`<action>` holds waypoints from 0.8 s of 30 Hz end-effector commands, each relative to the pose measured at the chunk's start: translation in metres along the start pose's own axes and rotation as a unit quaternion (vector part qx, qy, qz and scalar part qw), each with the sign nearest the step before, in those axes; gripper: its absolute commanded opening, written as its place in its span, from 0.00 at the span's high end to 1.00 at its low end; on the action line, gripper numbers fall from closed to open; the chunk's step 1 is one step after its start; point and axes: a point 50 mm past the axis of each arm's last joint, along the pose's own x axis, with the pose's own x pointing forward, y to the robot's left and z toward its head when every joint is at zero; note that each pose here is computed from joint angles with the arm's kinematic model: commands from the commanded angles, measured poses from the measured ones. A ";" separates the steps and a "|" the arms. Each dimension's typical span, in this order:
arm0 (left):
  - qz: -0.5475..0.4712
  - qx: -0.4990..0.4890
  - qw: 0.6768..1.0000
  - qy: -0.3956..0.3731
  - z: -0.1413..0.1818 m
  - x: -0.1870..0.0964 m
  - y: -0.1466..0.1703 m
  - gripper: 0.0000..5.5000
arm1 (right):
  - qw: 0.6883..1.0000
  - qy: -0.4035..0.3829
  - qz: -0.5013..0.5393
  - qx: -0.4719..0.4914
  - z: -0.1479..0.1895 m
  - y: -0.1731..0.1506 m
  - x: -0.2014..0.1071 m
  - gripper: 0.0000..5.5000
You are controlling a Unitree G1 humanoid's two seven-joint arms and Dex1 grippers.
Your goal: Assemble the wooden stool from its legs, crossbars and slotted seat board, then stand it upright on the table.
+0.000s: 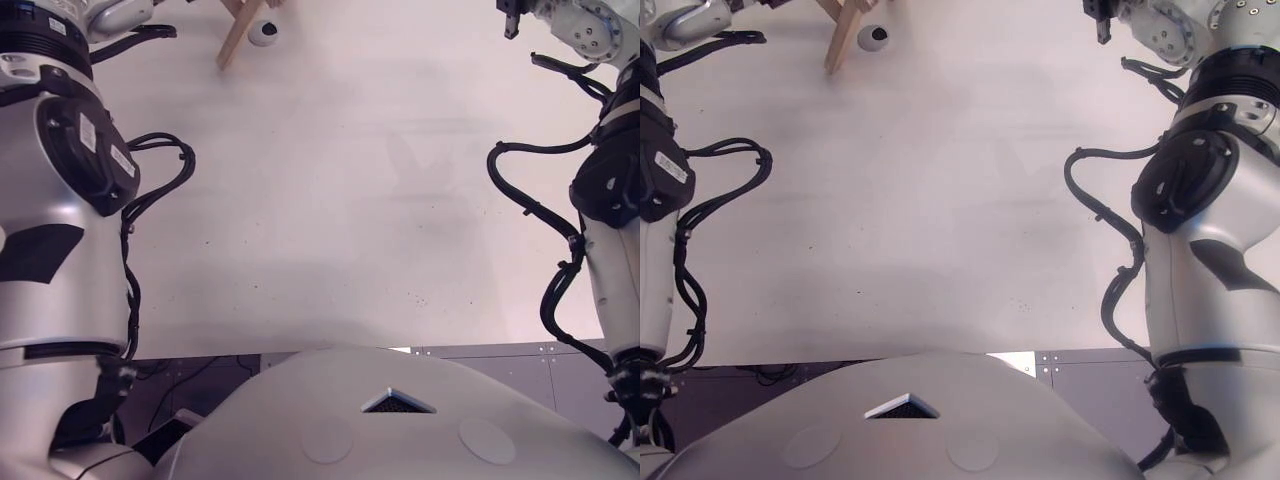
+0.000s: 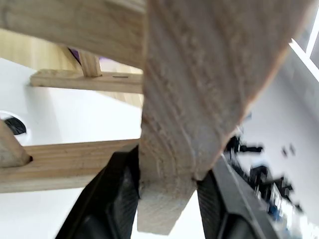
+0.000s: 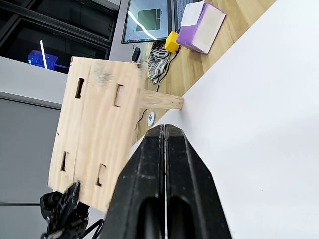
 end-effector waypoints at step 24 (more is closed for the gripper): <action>-0.065 -0.200 0.973 -0.093 -0.019 0.006 0.017 0.41 | 0.999 -0.024 0.021 0.018 0.001 -0.025 -0.016 1.00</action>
